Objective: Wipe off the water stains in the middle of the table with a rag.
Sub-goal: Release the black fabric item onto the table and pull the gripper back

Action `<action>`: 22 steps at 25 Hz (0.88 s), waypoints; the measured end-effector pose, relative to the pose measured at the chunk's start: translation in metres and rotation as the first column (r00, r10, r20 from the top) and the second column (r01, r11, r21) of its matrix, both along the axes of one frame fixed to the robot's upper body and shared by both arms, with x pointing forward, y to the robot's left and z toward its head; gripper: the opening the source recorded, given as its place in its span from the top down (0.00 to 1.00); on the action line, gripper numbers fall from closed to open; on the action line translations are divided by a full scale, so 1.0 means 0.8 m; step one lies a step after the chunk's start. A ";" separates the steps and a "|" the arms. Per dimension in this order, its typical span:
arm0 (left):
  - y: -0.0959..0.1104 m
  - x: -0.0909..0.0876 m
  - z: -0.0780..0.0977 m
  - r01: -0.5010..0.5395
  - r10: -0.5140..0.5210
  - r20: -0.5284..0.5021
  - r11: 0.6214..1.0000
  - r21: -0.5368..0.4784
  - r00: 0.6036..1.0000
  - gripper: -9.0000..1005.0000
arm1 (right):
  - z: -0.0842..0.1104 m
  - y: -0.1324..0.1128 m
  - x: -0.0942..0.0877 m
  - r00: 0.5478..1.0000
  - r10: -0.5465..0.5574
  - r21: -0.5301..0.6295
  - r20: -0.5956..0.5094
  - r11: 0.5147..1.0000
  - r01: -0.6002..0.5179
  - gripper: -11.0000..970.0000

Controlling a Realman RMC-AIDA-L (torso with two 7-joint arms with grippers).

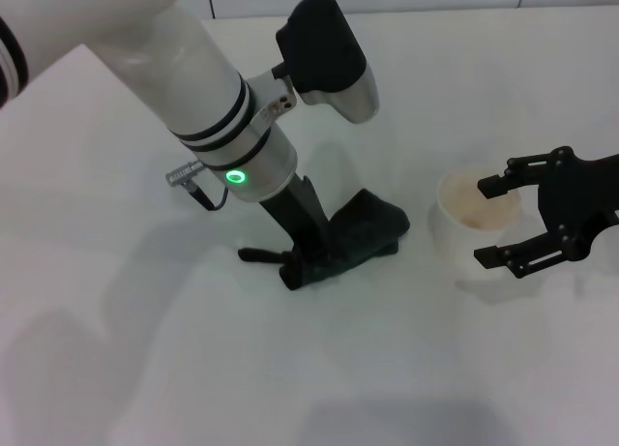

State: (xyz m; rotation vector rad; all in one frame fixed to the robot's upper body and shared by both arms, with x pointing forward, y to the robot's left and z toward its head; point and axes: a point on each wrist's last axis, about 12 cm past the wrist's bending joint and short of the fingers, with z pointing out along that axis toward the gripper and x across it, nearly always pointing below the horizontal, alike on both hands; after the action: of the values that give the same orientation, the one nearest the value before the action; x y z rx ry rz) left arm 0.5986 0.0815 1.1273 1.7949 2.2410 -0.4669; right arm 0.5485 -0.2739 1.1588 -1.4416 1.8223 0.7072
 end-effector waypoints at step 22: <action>0.031 0.042 0.013 -0.220 0.228 0.107 0.972 -0.079 0.968 0.79 | 0.000 0.003 0.003 1.000 0.005 -0.002 0.005 1.000 -0.005 0.10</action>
State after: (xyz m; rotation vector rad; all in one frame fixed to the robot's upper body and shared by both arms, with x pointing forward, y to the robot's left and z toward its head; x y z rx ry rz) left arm 0.6323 0.1064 1.1379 1.4739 2.2838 -0.3777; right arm 0.5508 -0.2718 1.1592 -1.4481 1.8165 0.7041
